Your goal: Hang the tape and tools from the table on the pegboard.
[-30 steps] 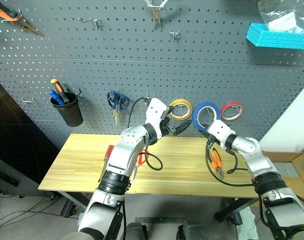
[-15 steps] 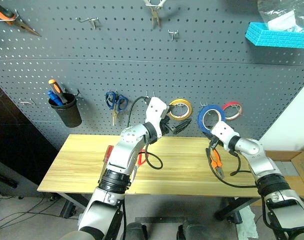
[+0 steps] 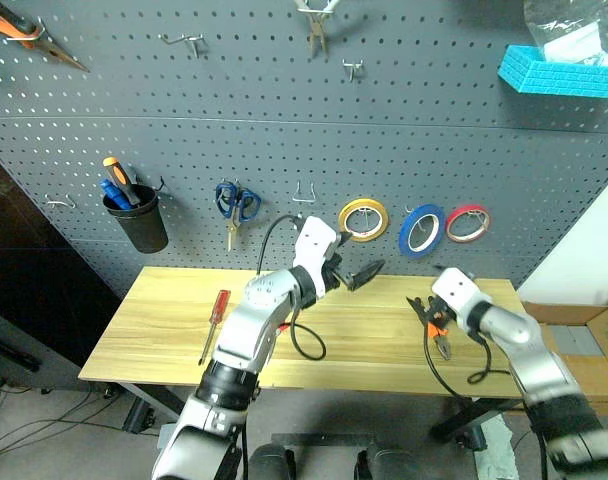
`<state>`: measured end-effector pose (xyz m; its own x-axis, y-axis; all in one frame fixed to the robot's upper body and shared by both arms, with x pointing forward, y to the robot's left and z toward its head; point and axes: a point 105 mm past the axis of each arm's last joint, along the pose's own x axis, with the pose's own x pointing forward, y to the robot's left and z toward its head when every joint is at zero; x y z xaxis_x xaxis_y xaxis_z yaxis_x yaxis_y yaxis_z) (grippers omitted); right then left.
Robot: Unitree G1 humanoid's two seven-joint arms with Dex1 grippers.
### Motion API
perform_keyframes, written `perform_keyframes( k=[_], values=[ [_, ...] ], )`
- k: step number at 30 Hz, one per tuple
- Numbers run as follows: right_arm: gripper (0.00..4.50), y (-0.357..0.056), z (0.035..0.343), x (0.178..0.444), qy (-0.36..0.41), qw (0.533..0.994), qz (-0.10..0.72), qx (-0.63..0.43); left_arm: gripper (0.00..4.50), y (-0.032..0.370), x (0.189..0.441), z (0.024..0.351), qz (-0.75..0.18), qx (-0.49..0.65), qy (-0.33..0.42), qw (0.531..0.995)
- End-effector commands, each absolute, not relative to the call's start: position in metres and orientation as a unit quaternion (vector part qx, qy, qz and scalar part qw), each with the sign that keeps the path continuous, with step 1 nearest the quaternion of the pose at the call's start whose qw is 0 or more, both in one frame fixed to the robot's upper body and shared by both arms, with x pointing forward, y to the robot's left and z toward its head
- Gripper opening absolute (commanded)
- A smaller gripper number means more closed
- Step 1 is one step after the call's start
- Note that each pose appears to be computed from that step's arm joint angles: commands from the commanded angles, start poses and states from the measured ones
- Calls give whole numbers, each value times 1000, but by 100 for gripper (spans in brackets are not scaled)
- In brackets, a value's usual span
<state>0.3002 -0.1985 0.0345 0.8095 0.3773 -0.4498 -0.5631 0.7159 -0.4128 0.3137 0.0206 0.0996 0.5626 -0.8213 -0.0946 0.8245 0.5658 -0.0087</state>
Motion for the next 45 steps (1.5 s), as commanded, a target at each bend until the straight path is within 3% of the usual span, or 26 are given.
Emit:
perform_keyframes(
  k=[1,5,12,21,33,36,39,45],
  values=[
    [445,-199,40,287,225,926,231,-195,450,20,297,94,-487,42,49,871],
    [445,-200,15,286,331,920,187,-97,450,22,287,75,-494,52,79,864],
    [445,-231,15,332,385,917,86,-54,450,5,288,80,-507,52,71,857],
    [445,-234,12,362,414,909,48,-29,450,21,279,83,-493,53,73,865],
    [445,-233,0,377,433,901,29,-13,450,22,273,88,-488,42,78,868],
    [383,-233,1,379,427,903,40,-23,450,22,273,91,-488,34,77,869],
    [277,-232,2,380,423,905,44,-28,450,22,273,93,-489,30,76,869],
    [265,-228,7,383,404,911,66,-54,450,20,274,93,-489,24,75,869]
  ],
)
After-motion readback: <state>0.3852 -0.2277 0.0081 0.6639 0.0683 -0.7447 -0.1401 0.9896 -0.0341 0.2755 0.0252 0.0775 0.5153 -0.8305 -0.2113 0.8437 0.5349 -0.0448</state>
